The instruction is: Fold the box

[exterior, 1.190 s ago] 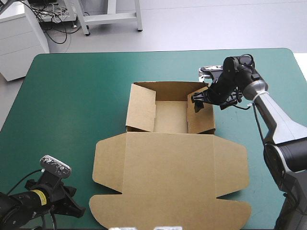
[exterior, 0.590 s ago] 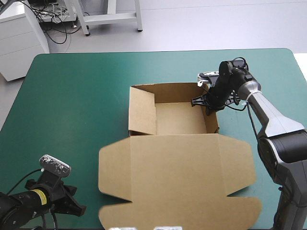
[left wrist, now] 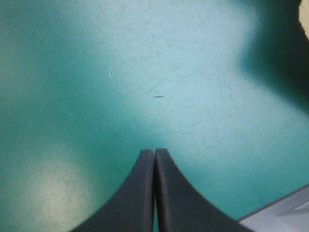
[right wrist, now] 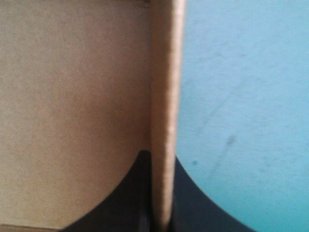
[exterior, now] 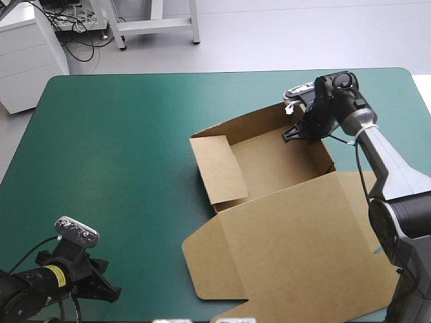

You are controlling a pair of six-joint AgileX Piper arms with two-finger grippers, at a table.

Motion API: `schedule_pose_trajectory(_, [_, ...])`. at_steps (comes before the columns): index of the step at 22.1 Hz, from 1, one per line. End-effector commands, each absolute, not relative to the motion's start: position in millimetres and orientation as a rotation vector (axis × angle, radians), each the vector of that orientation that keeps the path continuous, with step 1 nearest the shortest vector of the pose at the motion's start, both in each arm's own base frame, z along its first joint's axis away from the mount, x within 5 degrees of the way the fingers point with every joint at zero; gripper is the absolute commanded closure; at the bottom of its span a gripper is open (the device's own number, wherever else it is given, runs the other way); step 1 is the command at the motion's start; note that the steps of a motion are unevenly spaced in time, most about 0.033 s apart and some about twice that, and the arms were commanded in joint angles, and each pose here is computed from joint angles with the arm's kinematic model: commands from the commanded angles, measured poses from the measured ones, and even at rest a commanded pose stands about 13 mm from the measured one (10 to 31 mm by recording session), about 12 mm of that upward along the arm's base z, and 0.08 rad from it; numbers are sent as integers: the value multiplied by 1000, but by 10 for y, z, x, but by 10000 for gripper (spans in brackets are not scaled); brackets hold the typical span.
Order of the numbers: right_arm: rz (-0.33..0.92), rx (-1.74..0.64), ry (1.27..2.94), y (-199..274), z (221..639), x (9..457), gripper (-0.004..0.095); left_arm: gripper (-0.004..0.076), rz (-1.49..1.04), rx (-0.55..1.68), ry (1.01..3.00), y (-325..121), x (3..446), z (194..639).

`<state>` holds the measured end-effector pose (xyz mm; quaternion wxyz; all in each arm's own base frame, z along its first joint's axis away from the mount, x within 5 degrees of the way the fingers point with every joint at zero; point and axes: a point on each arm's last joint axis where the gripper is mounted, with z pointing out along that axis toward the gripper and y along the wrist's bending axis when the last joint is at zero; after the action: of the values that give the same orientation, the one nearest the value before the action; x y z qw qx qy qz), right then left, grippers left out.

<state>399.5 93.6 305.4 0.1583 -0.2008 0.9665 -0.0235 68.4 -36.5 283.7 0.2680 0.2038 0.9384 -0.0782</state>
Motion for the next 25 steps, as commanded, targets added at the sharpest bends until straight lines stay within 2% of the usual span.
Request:
schedule_pose_trajectory(1, [-225, -479, 2592, 563, 3647, 3928, 931, 756, -237, 531, 2484, -389, 715, 2922])
schedule_pose_trajectory(6, [-293, -263, 2551, -61, 3858, 3969, 931, 756, -240, 534, 2489, -391, 710, 2919])
schedule_pose_trajectory(11, [-351, 11, 2576, -845, 3832, 3908, 931, 756, -243, 534, 2489, -392, 709, 2919])
schedule_pose_trajectory(14, [-392, 172, 2537, -1278, 3855, 3819, 931, 756, -244, 536, 2489, -394, 708, 2919])
schedule_pose_trajectory(18, [-359, 252, 2520, -1523, 3830, 3766, 931, 756, -244, 536, 2489, -394, 708, 2919])
schedule_pose_trajectory(24, [-392, 302, 2525, -1649, 3713, 3822, 928, 756, -262, 534, 2491, -404, 703, 2919])
schedule_pose_trajectory(25, [-392, 315, 2519, -1658, 3697, 3838, 900, 756, -262, 534, 2491, -404, 703, 2919])
